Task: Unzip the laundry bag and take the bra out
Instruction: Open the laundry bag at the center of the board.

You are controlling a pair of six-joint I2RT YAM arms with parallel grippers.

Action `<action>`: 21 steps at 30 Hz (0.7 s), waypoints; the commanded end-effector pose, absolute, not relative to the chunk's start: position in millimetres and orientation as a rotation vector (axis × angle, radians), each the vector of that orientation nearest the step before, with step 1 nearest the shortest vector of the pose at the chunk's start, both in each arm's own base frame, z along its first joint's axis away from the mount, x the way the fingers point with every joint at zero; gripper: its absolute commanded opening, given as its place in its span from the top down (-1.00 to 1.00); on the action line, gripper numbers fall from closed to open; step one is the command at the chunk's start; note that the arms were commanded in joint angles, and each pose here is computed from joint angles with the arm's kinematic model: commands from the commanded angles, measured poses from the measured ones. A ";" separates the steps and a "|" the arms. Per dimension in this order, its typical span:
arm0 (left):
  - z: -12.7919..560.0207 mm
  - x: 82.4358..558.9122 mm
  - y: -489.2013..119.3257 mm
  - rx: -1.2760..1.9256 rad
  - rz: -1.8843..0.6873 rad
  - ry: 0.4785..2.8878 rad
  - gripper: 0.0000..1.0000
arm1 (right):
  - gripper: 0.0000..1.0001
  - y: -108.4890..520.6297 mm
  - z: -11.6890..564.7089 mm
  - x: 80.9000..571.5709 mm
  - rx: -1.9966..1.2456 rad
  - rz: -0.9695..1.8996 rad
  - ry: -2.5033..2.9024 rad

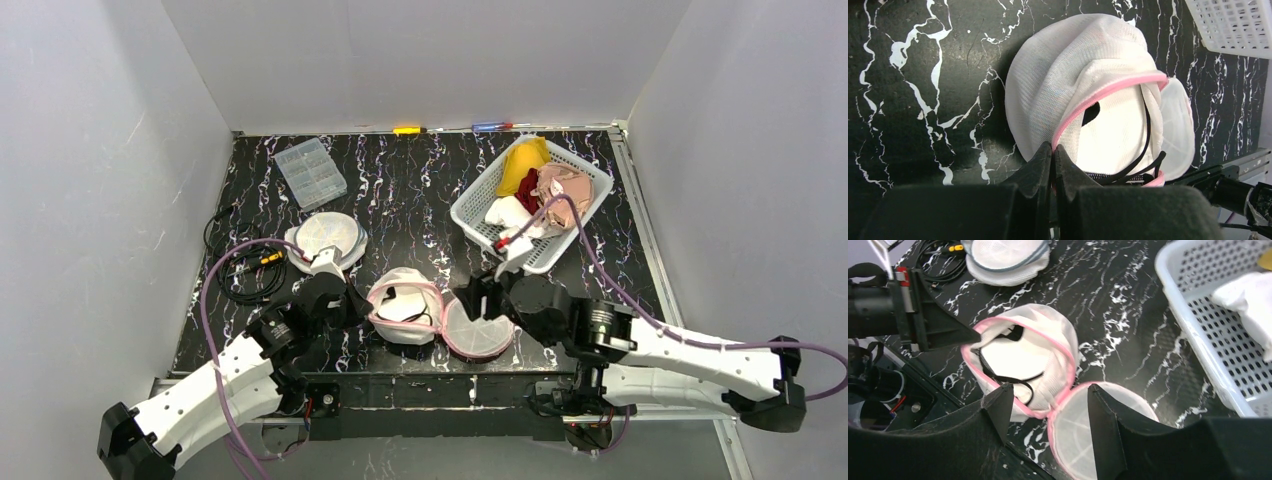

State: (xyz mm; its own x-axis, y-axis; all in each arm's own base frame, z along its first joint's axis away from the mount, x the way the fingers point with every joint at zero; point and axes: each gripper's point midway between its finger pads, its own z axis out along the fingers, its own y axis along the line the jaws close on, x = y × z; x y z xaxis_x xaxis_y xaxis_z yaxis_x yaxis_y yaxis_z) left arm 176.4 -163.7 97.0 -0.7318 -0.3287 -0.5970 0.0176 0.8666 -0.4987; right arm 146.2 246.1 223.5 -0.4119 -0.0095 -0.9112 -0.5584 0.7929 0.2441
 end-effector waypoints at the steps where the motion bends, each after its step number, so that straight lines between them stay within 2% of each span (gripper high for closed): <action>1: 102.6 174.2 -152.9 -0.196 -0.549 2.350 1.00 | -0.24 283.6 223.3 141.1 -0.617 0.615 1.958; 4: 100.4 172.7 -149.2 -0.183 -0.523 2.362 1.00 | -0.18 305.4 198.4 144.6 -0.647 0.575 2.007; 8: 99.9 169.3 -150.1 -0.164 -0.539 2.366 1.00 | -0.22 336.7 180.7 143.9 -0.664 0.655 1.985; 13: 97.7 162.2 -150.4 -0.156 -0.544 2.405 1.00 | -0.19 361.5 139.8 145.1 -0.755 0.601 2.044; 15: 95.9 158.2 -150.5 -0.161 -0.551 2.426 0.90 | -0.16 362.9 124.4 145.9 -0.773 0.566 2.066; 21: 93.1 149.2 -158.6 -0.174 -0.629 2.456 0.43 | -0.22 367.3 100.8 136.6 -0.823 0.568 2.088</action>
